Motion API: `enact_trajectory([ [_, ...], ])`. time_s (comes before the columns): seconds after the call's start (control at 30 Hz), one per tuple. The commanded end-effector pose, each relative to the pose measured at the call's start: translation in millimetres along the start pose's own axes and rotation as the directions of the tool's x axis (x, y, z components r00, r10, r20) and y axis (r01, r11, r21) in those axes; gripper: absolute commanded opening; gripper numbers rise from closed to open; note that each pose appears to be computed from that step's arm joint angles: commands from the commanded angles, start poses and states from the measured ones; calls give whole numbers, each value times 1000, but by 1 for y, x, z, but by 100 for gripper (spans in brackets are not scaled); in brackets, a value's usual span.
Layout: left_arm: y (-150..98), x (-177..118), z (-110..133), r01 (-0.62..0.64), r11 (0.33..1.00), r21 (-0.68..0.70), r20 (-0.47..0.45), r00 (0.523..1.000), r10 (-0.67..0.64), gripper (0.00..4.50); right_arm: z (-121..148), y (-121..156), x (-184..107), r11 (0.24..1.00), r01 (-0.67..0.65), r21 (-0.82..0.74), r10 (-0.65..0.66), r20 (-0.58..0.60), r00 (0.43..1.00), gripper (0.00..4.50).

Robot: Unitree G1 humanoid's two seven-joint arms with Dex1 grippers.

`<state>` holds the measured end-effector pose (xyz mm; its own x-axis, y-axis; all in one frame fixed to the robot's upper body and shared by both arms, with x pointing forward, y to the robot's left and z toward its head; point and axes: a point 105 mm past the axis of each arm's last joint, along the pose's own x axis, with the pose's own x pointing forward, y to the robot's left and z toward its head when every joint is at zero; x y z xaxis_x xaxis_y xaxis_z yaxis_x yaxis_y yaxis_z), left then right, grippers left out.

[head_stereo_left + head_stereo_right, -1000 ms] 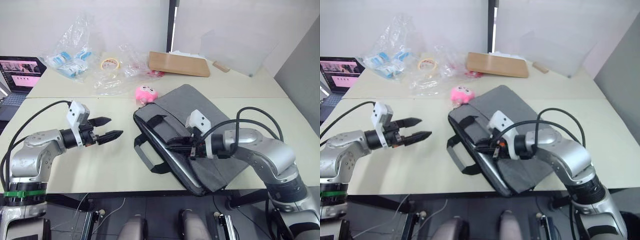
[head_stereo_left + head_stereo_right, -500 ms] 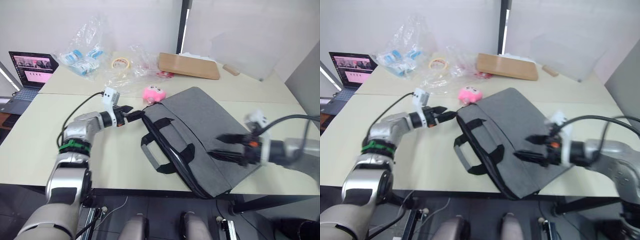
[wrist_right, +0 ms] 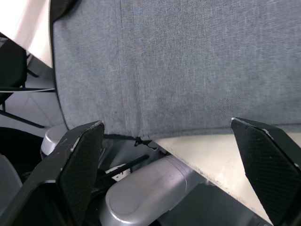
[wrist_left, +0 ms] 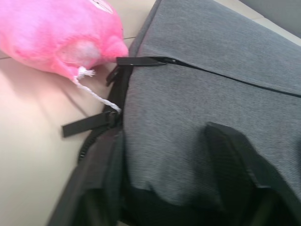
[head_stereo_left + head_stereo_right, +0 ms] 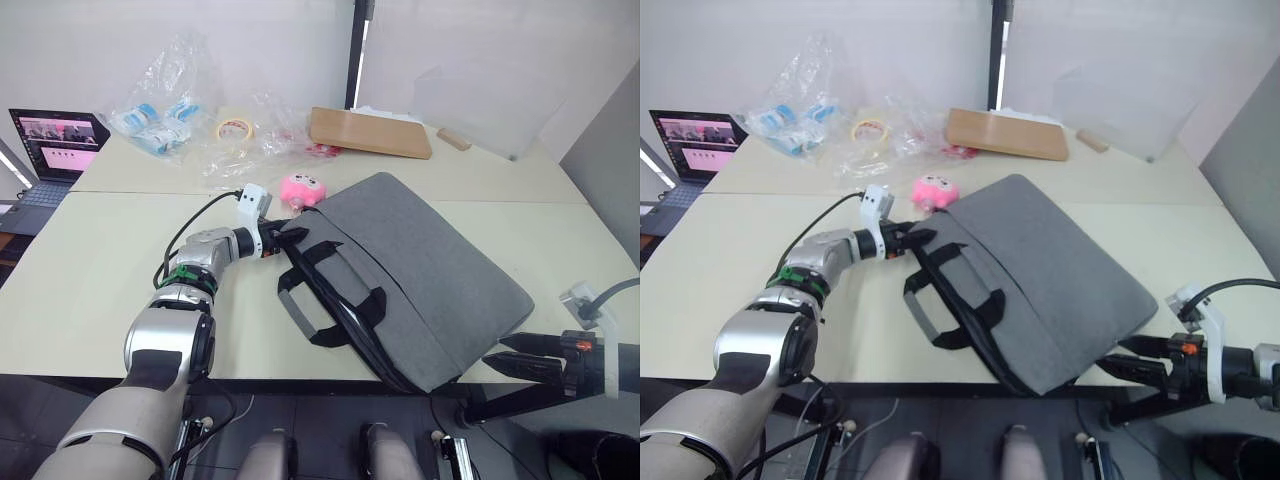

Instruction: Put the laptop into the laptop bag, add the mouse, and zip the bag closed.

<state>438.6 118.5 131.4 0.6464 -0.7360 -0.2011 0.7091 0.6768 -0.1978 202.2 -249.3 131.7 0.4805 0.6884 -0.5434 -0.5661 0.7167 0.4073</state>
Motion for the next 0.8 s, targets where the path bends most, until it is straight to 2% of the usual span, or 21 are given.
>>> enact_trajectory([
  [0.03, -1, -2, 12, 20, 999, 29, 19, 1000, -21, 103, -6, 7, 8, 1000, -14, 5, 14, -11, 1000, 450],
  [0.13, -1, -4, 11, 28, 999, 28, 19, 999, -29, 3, -18, 8, 13, 999, -15, 41, 17, -43, 999, 450],
  [0.23, 0, -6, 11, 35, 999, 29, 19, 999, -35, 3, -28, 5, 10, 997, -2, 75, 7, -65, 998, 450],
  [0.43, 0, -7, 11, 38, 998, 46, 6, 999, -39, 3, -31, -1, 1, 991, 5, 134, 3, -60, 998, 450],
  [0.67, 0, -8, 10, 39, 998, 52, 6, 999, -39, 3, -5, -1, 17, 979, -55, 197, 37, 94, 995, 450],
  [0.77, 1, -8, 10, 36, 998, 55, 6, 999, -36, 3, -4, -4, 22, 974, -45, 223, 22, 107, 994, 450],
  [0.8, 1, -8, 10, 35, 998, 55, 6, 999, -35, 0, -6, -5, 24, 973, -33, 227, 11, 98, 995, 424],
])
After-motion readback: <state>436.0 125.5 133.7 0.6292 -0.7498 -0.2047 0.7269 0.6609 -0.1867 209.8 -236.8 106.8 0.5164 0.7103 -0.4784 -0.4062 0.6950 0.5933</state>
